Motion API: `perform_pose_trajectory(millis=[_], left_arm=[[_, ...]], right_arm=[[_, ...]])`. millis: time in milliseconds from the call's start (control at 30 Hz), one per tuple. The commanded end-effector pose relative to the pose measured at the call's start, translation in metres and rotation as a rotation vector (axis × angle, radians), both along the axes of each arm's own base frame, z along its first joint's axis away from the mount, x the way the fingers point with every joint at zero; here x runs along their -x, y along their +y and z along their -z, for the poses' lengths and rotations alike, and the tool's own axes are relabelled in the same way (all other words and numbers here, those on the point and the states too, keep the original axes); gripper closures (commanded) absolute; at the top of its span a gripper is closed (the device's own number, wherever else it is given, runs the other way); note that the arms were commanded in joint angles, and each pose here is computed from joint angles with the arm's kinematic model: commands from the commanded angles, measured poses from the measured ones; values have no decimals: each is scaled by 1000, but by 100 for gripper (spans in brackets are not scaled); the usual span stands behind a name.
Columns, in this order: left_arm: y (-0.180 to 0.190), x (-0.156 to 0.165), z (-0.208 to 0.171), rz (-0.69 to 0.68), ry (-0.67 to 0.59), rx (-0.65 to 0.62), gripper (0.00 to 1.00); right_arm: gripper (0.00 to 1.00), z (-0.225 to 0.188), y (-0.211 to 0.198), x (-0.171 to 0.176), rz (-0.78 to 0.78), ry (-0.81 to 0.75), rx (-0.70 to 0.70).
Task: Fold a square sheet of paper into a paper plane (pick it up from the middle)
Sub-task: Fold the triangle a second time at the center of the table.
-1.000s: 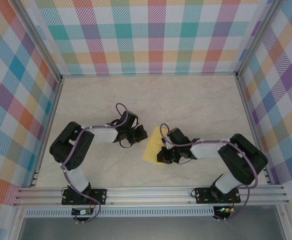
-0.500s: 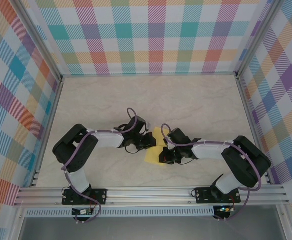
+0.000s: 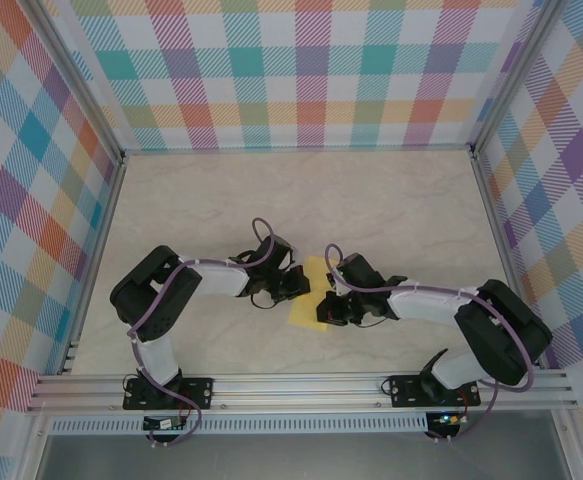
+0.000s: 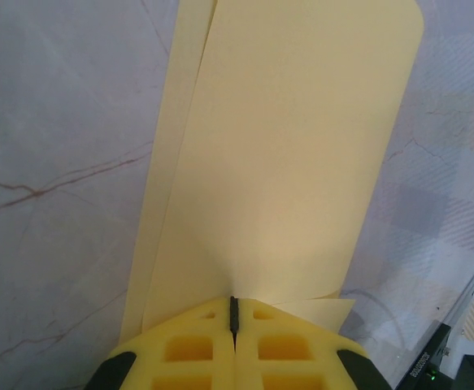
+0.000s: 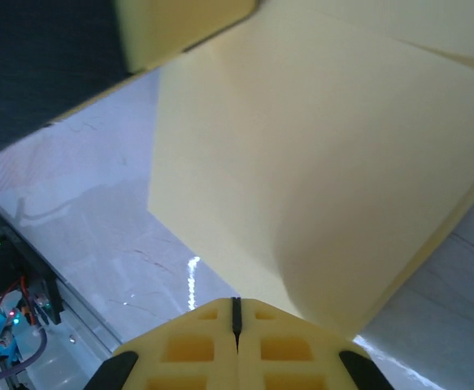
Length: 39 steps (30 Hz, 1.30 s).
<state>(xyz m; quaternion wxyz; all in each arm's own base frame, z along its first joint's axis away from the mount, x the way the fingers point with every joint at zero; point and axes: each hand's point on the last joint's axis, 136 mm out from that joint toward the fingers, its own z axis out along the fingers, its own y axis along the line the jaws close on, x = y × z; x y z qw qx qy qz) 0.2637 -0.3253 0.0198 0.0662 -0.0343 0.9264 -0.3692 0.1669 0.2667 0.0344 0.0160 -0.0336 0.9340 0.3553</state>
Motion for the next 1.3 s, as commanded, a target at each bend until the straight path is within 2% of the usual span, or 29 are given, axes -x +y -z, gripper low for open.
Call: perform_pose_trajectory(millis=[0, 167, 333, 733, 933, 1000, 1133, 1267], left_arm=[[14, 9, 22, -11, 27, -78, 97], [16, 10, 23, -15, 31, -86, 98], [21, 11, 30, -26, 44, -111, 100], [27, 12, 41, -58, 58, -136, 100], [25, 13, 41, -52, 62, -128, 100], [24, 13, 38, -47, 60, -121, 100], [17, 11, 26, -35, 42, -83, 100], [14, 7, 17, -29, 22, -75, 100]], right_arm=[[96, -10, 11, -6, -7, -3, -42], [97, 17, 0, -4, 12, 33, 36], [96, 33, -8, 11, 3, 91, 44], [92, 27, -24, 35, -11, 104, 16], [90, 30, -36, 43, 6, 117, 55], [87, 19, -36, 37, 24, 87, 53], [69, -4, -43, 10, 132, 17, 80], [59, -15, -37, -17, 220, 16, 7]])
